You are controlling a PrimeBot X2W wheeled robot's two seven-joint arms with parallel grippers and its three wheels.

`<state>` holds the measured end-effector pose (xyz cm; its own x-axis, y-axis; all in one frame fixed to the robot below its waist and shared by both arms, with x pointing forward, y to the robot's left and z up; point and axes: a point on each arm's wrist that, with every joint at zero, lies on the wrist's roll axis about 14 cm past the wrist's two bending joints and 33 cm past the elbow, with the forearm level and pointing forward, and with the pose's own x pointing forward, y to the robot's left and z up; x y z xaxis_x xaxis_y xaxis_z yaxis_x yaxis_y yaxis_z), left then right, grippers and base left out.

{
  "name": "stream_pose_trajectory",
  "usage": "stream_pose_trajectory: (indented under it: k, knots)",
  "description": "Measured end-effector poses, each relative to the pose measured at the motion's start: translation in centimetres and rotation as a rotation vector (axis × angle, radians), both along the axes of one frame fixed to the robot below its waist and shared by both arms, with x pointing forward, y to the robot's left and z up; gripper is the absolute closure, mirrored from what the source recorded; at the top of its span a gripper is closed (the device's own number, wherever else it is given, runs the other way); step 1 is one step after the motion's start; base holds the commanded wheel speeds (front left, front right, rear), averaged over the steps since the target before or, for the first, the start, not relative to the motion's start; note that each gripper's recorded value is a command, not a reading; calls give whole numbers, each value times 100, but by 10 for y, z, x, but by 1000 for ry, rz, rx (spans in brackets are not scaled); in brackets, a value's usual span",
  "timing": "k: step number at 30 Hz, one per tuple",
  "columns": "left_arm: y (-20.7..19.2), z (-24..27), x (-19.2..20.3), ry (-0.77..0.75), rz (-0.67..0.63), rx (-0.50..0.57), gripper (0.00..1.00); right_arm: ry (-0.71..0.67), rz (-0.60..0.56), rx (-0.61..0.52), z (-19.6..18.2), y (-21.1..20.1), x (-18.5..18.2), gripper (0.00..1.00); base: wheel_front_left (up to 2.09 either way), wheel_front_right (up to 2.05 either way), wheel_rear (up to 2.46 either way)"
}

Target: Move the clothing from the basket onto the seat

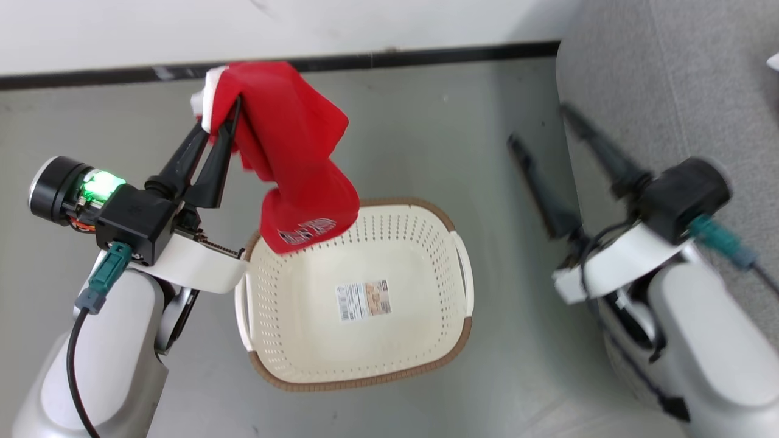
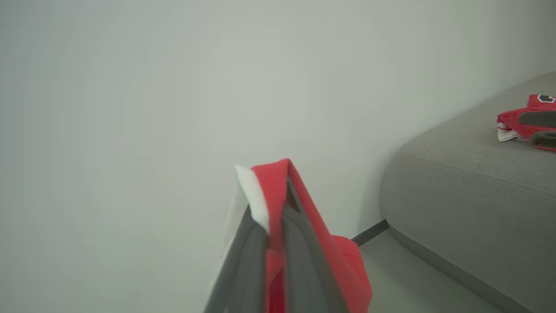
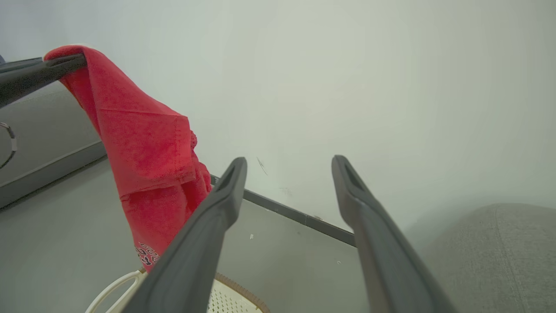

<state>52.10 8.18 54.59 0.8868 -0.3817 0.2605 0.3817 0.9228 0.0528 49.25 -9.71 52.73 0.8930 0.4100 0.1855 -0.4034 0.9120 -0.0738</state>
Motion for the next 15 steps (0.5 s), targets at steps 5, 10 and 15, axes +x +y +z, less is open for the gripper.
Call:
stream_pose_trajectory:
  k: [5, 10, 15]
  knots:
    - [-3, 32, -16, -67, -26, 5, 100, 38, 83, 12, -3, 27, -27, 0, 0, 0, 0]
    - [-11, 58, -32, -111, -55, 20, 100, 59, 176, 28, -1, 57, -54, 0, 0, 0, 0]
    - [-21, 78, -49, -137, -88, 43, 100, 71, 279, 49, 4, 91, -85, 0, 0, 0, 0]
